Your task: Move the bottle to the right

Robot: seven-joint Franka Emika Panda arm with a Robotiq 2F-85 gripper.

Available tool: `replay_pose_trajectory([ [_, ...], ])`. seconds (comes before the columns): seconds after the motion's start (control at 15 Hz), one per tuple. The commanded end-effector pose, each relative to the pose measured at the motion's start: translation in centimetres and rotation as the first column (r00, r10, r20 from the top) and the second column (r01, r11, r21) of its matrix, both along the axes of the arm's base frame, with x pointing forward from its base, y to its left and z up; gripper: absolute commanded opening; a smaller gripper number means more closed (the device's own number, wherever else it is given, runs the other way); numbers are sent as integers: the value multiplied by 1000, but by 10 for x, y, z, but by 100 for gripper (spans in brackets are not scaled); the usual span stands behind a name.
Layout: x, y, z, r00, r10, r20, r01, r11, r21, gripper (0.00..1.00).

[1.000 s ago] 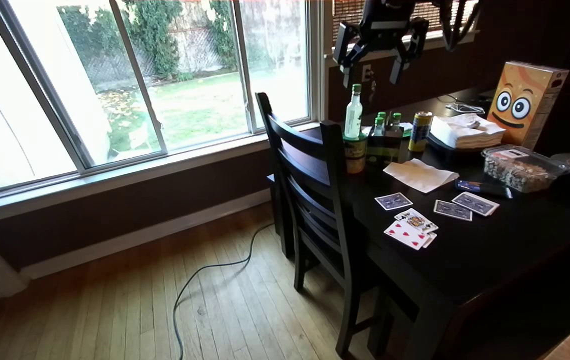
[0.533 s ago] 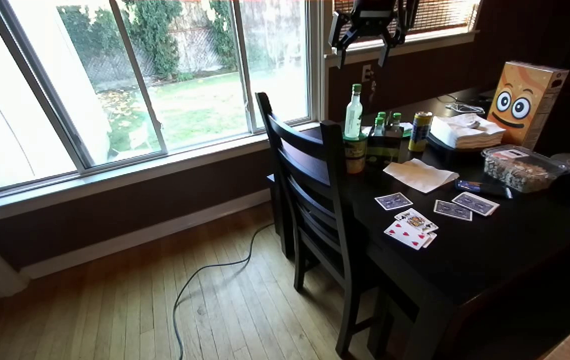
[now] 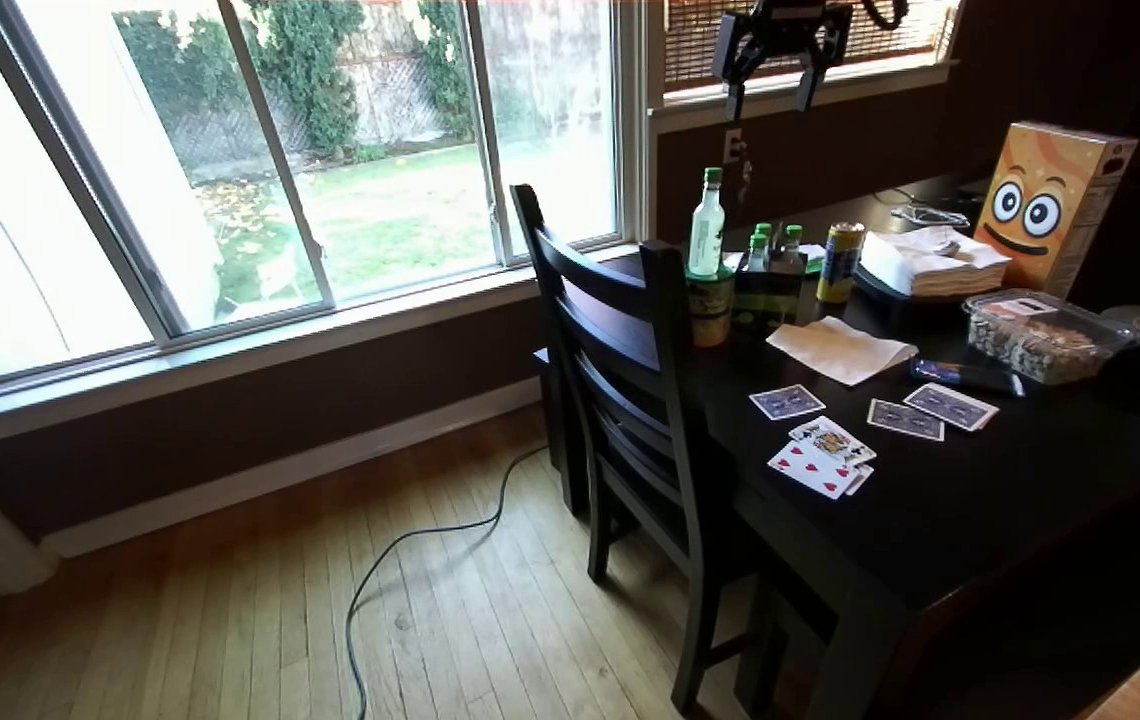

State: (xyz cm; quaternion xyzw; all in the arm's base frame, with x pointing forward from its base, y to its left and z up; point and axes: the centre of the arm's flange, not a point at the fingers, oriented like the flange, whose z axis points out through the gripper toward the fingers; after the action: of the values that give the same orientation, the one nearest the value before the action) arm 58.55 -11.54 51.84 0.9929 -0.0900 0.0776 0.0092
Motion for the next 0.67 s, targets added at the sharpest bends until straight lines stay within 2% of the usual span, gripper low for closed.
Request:
replay_pose_trajectory([
  [0.0,25,-41,-4,986,156,-63,-150,984,95,100],
  [0.13,33,-57,-8,975,218,-33,-213,971,107,100],
  [0.2,40,-64,-11,977,211,19,-212,972,100,100],
  [0.27,49,-66,-11,981,170,91,-182,972,147,100],
  [0.33,22,-55,-14,986,168,18,-169,980,100,100],
  [0.4,28,-60,-15,986,160,48,-165,980,115,100],
  [0.6,36,-62,-17,986,155,66,-162,978,128,100],
])
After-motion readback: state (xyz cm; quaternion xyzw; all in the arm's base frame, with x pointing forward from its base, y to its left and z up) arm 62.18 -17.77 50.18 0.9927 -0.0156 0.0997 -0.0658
